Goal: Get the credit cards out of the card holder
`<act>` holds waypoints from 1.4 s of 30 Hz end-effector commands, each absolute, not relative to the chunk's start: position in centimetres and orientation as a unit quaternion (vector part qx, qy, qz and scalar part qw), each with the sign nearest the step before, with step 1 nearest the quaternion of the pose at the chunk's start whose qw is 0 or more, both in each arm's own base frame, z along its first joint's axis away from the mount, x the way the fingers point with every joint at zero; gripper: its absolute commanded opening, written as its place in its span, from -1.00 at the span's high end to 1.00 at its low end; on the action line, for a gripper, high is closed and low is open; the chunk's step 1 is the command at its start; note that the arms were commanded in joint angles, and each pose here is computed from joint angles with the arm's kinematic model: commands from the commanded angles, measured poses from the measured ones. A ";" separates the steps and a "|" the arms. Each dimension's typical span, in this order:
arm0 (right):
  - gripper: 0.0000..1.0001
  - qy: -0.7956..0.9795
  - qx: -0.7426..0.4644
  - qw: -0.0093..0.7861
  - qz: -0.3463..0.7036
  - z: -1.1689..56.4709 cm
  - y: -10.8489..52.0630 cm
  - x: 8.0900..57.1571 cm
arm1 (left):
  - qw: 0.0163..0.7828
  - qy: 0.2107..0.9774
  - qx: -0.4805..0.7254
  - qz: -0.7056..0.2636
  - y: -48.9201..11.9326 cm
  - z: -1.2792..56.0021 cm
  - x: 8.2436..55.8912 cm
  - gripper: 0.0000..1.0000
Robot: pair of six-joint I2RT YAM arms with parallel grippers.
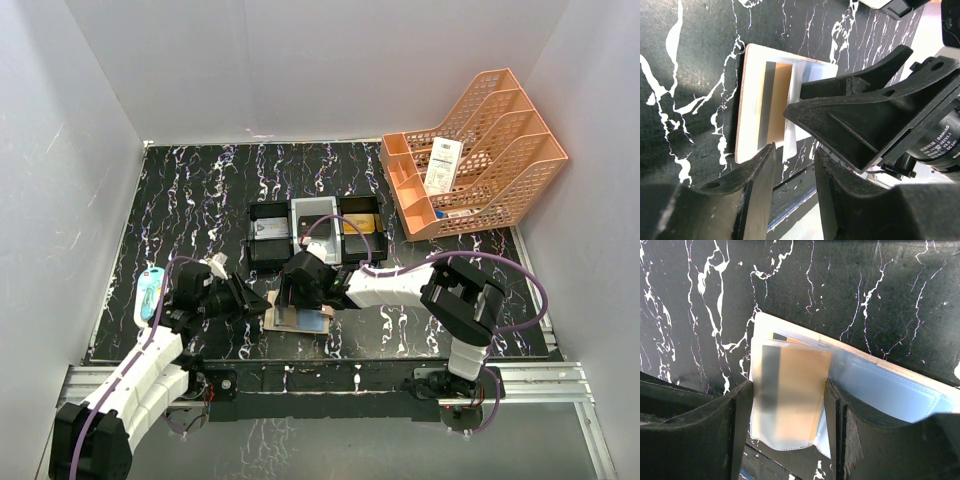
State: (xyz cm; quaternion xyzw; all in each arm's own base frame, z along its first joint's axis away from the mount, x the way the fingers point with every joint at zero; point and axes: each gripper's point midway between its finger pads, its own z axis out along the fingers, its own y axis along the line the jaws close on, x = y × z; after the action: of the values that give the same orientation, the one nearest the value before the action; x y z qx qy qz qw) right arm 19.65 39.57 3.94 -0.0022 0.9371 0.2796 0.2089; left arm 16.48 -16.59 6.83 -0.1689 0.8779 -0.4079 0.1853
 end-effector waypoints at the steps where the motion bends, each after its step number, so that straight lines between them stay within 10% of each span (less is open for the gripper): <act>1: -0.04 0.953 0.000 0.174 0.247 0.7 38.0 18.2 | 0.176 0.878 -0.168 -0.412 -16.9 7.1 15.8 0.23; 30: -0.07 0.947 -0.010 0.159 0.277 1.6 39.3 18.2 | 0.163 0.894 -0.072 -0.411 -20.6 4.5 15.7 0.57; 42: -0.46 0.922 -0.021 0.190 0.336 7.3 40.3 19.0 | 0.180 0.892 -0.073 -0.408 -20.8 5.1 16.3 0.53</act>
State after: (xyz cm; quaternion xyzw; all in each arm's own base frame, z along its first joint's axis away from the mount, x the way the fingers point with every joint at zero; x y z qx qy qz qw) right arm 19.70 40.07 4.75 -0.0056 0.9323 0.3082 0.1893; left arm 14.77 -20.06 3.40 -0.0849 0.9021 -0.3955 0.1503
